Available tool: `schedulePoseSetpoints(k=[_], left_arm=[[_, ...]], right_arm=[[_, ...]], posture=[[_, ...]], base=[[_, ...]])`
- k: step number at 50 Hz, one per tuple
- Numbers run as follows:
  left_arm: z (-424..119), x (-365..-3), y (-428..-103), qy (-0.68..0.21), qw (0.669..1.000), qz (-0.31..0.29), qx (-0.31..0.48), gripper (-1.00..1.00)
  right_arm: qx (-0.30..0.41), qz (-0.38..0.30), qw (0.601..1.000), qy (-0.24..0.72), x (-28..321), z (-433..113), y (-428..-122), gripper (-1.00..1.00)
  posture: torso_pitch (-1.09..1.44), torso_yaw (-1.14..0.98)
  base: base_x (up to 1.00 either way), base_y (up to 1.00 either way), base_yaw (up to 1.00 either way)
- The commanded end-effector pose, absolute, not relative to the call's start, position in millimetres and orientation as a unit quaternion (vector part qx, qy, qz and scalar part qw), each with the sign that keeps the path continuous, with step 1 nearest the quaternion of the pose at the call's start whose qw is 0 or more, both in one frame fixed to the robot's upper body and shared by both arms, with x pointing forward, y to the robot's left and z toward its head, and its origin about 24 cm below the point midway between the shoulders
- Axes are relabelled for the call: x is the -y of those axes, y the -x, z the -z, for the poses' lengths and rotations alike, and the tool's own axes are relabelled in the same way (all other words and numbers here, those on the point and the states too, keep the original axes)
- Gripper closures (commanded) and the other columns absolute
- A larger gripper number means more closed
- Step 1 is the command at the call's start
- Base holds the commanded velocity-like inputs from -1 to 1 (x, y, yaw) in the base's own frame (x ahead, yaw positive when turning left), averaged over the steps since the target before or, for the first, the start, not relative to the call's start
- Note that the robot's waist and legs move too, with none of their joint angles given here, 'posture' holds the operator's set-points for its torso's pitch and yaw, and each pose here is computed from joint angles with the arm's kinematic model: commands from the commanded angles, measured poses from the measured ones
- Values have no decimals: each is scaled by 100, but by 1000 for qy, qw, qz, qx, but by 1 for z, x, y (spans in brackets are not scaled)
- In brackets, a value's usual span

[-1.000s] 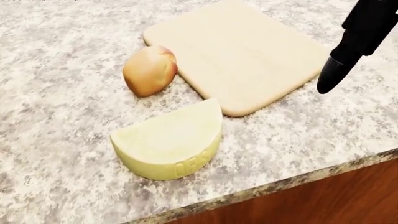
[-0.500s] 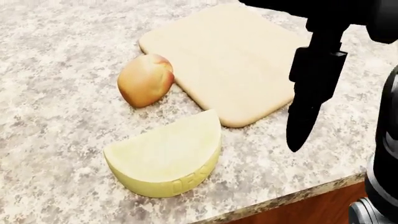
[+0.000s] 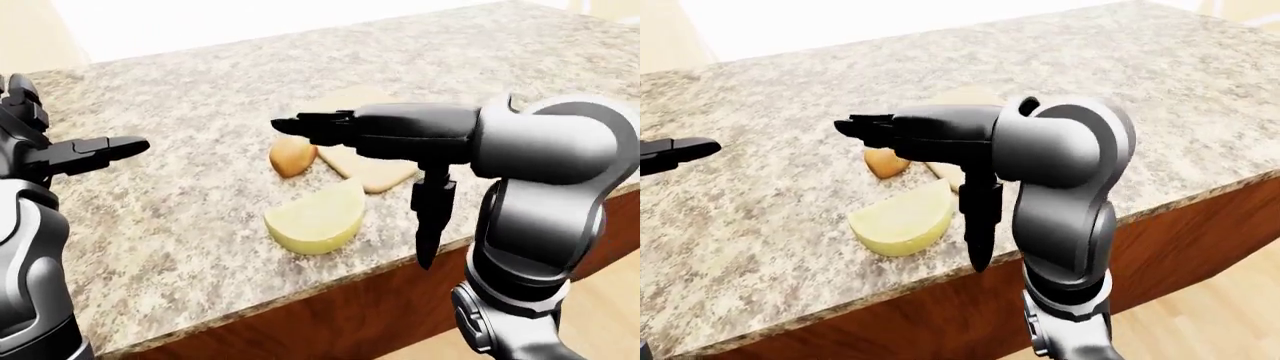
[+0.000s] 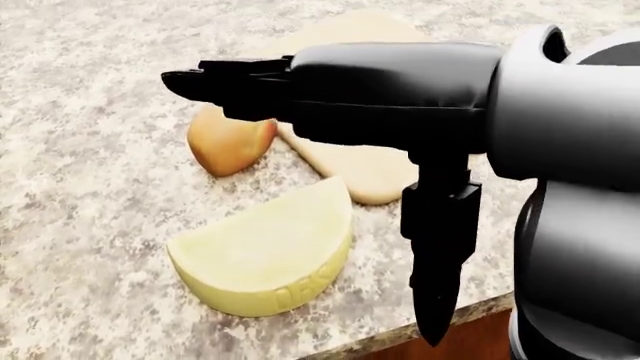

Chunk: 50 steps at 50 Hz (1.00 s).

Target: Place the bread and cheese on the cutting board.

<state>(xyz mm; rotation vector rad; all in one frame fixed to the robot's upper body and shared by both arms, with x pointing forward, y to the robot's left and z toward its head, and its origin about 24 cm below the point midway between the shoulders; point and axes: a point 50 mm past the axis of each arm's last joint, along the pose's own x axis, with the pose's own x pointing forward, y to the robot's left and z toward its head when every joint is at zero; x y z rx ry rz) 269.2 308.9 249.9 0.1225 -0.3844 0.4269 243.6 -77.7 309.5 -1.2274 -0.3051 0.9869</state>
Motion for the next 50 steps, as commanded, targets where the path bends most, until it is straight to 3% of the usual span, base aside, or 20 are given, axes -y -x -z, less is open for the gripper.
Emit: schedulePoseSetpoints(k=[1,31,50], left_arm=[[-268,-308,-263,-71,946,-212,233,-100],[-264,-310,-262,-69,946,-215,231,-100],[-263,-310,-262,-69,947,-215,230,-100]], right_arm=[[149,-431,691,561,77,-318,-241,-100],[97,-517,569,633,48,-318,-256,-100],[91,-530,537,650,30,-319,-267,-100]], posture=[[0,0],[0,0],[0,0]], base=[[0,0,0],[0,0,0],[0,0,0]])
